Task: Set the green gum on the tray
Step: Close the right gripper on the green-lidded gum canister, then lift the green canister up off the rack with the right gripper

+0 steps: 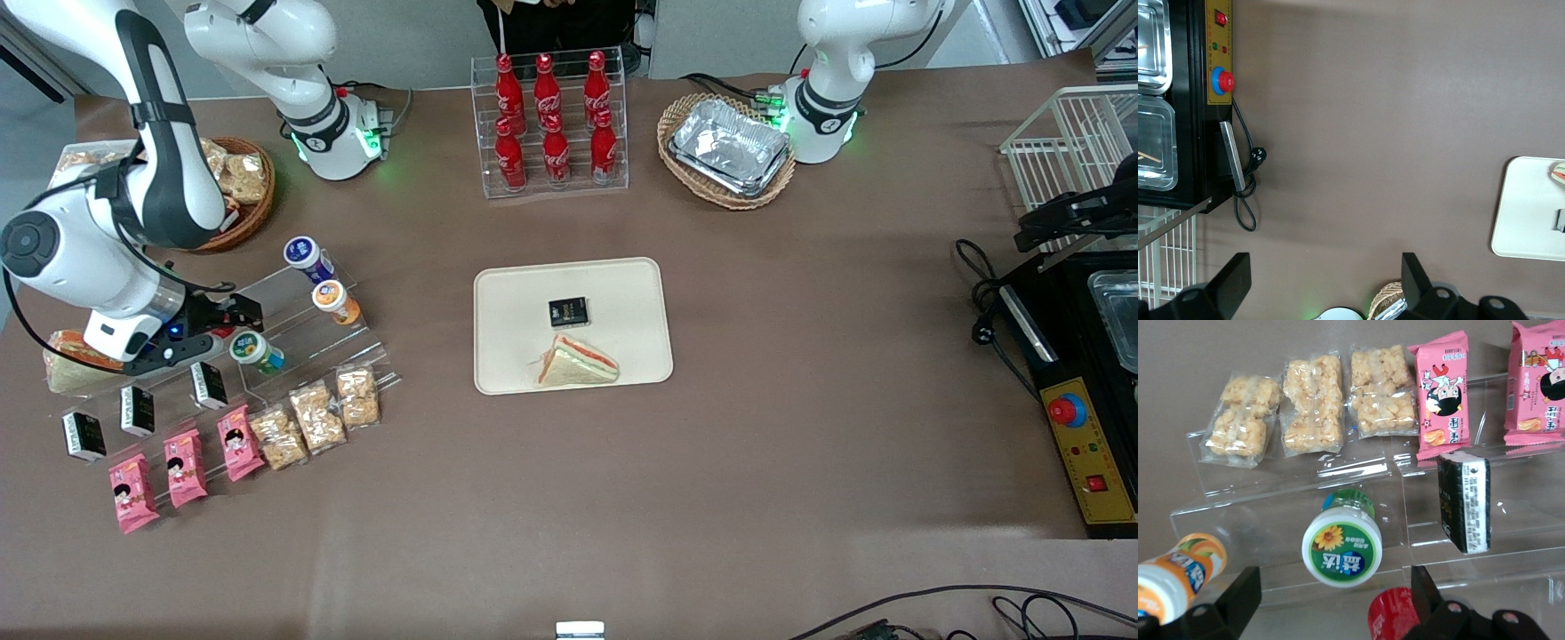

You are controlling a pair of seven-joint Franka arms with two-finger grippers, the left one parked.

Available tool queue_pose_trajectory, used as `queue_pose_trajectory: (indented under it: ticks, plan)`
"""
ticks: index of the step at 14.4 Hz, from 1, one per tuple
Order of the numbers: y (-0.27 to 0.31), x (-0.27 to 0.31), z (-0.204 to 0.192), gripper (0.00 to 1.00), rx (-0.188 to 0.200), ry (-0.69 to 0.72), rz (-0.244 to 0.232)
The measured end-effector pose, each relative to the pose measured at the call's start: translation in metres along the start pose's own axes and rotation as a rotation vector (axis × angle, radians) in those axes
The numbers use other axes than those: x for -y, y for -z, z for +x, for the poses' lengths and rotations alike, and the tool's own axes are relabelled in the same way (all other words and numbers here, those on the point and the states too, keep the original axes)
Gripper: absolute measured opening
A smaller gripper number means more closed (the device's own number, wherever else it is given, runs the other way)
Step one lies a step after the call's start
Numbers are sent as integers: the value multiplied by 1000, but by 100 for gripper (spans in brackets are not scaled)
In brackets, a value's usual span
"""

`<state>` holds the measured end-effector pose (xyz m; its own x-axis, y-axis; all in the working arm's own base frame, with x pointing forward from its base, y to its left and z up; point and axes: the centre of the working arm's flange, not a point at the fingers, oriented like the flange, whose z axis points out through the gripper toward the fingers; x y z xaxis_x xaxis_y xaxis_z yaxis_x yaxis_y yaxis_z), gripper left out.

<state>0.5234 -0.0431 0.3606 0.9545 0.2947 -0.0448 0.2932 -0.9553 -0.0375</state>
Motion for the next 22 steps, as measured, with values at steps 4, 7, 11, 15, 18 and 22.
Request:
queue_pose_trajectory:
  ticks: [4,7,11,15,18,22]
  plan:
    - [-16,-2,4,100,-5,6,-3]
    - [-40,-3,4,100,-17,6,-9]
    - [-52,-2,3,85,-8,7,-6]
    - [-39,-3,10,59,-18,-4,8]
    - [-11,-5,20,59,1,-3,23]
    - [66,-7,34,59,52,6,52]
